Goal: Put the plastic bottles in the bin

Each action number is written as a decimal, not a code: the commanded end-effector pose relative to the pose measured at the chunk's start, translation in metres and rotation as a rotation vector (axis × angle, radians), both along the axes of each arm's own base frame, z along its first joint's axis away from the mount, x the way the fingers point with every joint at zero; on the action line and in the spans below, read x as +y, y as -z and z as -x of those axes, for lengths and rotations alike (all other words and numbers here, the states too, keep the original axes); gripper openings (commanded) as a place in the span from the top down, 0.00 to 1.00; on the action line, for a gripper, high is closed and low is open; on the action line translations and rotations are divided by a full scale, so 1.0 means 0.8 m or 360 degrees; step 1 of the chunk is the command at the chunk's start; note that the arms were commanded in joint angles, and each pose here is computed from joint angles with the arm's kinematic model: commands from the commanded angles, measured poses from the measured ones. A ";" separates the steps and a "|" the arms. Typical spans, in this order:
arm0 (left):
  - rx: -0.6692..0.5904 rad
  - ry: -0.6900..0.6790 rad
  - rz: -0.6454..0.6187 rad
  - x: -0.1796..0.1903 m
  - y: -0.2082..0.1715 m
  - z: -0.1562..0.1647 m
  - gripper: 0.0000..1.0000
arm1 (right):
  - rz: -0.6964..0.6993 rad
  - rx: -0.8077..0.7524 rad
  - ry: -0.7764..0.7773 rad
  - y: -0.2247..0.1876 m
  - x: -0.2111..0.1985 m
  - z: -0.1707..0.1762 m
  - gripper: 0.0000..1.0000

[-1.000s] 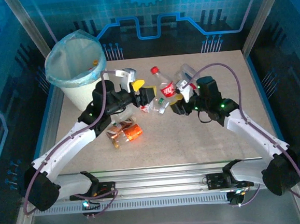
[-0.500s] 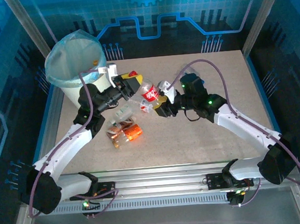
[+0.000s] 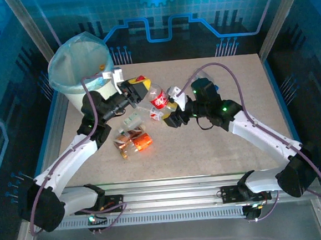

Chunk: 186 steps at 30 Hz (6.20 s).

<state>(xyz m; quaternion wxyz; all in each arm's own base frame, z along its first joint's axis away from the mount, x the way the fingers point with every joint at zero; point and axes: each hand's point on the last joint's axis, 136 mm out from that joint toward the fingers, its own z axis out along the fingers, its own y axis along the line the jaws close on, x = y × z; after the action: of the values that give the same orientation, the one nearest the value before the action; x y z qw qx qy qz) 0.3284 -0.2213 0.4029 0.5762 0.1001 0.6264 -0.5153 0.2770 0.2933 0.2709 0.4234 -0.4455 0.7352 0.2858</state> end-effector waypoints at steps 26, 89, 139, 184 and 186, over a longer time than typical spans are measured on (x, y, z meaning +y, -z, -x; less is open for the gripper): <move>-0.0315 -0.1786 -0.0621 0.310 -0.220 -0.043 1.00 | -0.0093 -0.0300 0.0134 -0.105 -0.025 0.029 0.00; 0.0283 -0.1519 -0.0956 0.364 0.082 -0.157 0.90 | 0.0331 -0.0282 -0.0061 -0.033 0.020 0.050 0.00; 0.0322 -0.0246 -0.0830 -0.010 0.109 0.030 0.34 | 0.0636 0.0441 0.1317 0.161 -0.250 -0.260 0.00; 0.0371 -0.0370 -0.0882 -0.005 0.124 0.037 0.23 | 0.0396 0.0786 0.1085 0.187 -0.231 -0.203 0.51; 0.0372 -0.0388 -0.0858 -0.004 0.118 0.035 0.21 | 0.0306 0.0770 0.1072 0.167 -0.223 -0.194 0.51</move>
<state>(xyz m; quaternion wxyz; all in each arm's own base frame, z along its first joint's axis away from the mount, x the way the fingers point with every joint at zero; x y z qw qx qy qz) 0.2995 -0.2282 0.2826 0.4813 0.1263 0.8271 -0.2612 0.4401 0.1068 0.1070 0.2357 -0.1524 0.9530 0.1137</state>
